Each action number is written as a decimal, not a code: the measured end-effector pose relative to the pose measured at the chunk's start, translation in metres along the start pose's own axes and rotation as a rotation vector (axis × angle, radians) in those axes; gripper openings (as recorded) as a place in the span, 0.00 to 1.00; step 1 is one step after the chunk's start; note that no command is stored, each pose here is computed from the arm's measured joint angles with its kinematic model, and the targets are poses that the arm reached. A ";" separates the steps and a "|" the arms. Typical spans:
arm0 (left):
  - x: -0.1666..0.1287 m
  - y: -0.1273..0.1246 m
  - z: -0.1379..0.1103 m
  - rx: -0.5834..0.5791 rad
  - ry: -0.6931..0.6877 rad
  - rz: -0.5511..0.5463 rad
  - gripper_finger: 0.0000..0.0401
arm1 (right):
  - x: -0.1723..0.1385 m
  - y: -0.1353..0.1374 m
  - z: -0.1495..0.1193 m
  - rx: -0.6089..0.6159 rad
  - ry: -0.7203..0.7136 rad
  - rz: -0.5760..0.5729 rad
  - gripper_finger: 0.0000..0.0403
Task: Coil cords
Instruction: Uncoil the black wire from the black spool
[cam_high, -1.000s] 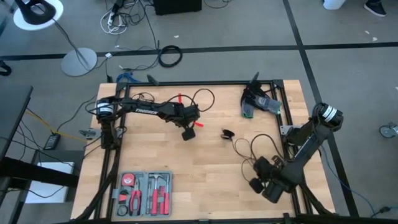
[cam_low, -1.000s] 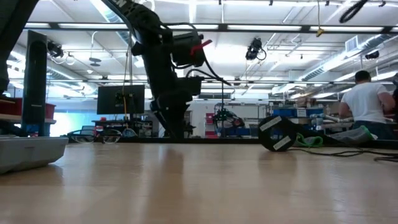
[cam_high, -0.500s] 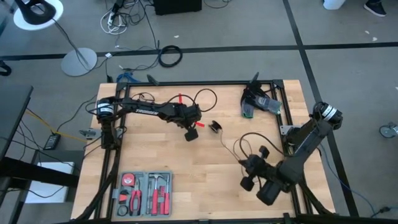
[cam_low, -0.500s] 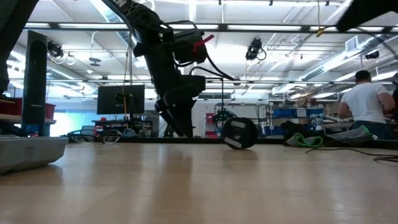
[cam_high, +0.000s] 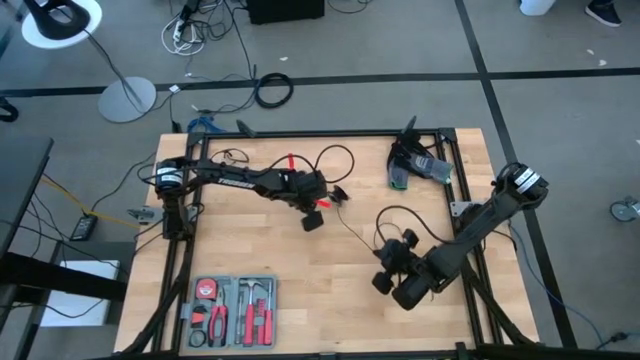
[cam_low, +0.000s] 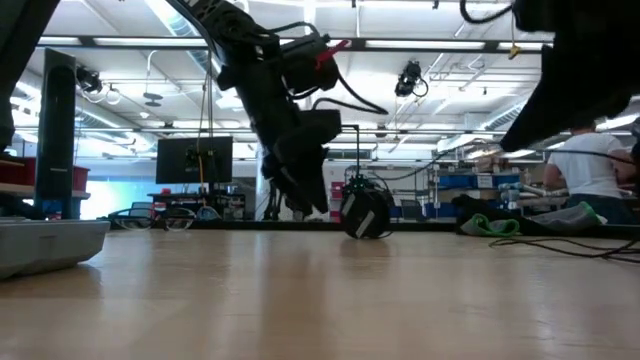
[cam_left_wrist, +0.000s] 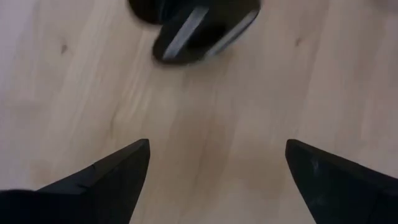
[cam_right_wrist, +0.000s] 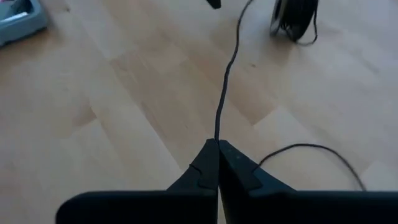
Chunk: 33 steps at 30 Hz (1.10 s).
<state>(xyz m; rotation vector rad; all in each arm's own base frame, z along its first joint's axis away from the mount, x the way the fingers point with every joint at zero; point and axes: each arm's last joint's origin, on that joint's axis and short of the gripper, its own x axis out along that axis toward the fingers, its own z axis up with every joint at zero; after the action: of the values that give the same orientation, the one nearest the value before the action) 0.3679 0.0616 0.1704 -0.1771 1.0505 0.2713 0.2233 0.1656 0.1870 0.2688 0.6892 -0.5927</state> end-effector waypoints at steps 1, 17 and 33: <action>0.000 0.000 0.002 -0.001 -0.018 -0.003 0.94 | 0.003 -0.001 -0.002 0.012 -0.003 0.004 0.00; -0.002 0.015 0.017 -0.101 -0.158 0.115 0.94 | 0.035 -0.010 -0.012 0.062 -0.071 0.096 0.00; 0.004 0.034 0.039 -0.180 -0.377 0.137 0.94 | 0.047 -0.014 -0.003 0.038 -0.095 0.092 0.00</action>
<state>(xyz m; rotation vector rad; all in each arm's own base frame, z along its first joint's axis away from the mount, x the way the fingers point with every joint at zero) 0.3920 0.1053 0.1857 -0.2068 0.6642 0.5038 0.2424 0.1360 0.1528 0.3043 0.5714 -0.5275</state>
